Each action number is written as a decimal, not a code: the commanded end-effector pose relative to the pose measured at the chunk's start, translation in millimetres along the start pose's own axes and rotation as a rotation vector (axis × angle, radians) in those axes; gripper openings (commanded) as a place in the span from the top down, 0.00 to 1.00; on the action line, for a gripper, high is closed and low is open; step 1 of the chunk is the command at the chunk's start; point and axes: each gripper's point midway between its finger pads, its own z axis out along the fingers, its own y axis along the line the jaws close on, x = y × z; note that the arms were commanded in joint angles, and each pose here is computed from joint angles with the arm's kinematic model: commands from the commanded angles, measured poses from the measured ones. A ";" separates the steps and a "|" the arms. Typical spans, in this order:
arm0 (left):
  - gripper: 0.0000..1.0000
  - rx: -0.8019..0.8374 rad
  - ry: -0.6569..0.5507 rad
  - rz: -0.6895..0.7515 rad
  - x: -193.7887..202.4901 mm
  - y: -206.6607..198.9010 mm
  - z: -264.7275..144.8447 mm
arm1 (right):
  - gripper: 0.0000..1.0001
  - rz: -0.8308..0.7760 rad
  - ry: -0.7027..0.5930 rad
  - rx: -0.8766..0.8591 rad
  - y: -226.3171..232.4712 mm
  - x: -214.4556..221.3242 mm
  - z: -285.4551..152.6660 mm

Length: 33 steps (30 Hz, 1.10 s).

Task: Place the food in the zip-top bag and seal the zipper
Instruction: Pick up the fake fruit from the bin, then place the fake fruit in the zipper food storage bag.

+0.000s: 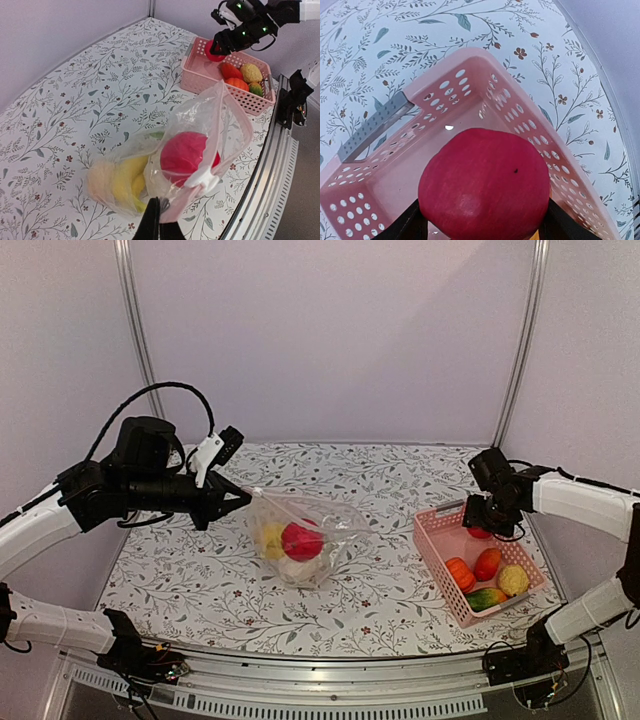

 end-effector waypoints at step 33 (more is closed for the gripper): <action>1.00 0.012 0.009 -0.014 3.7 1.4 2.3 | 0.39 -0.492 0.059 -1.395 215.9 76.6 -314.6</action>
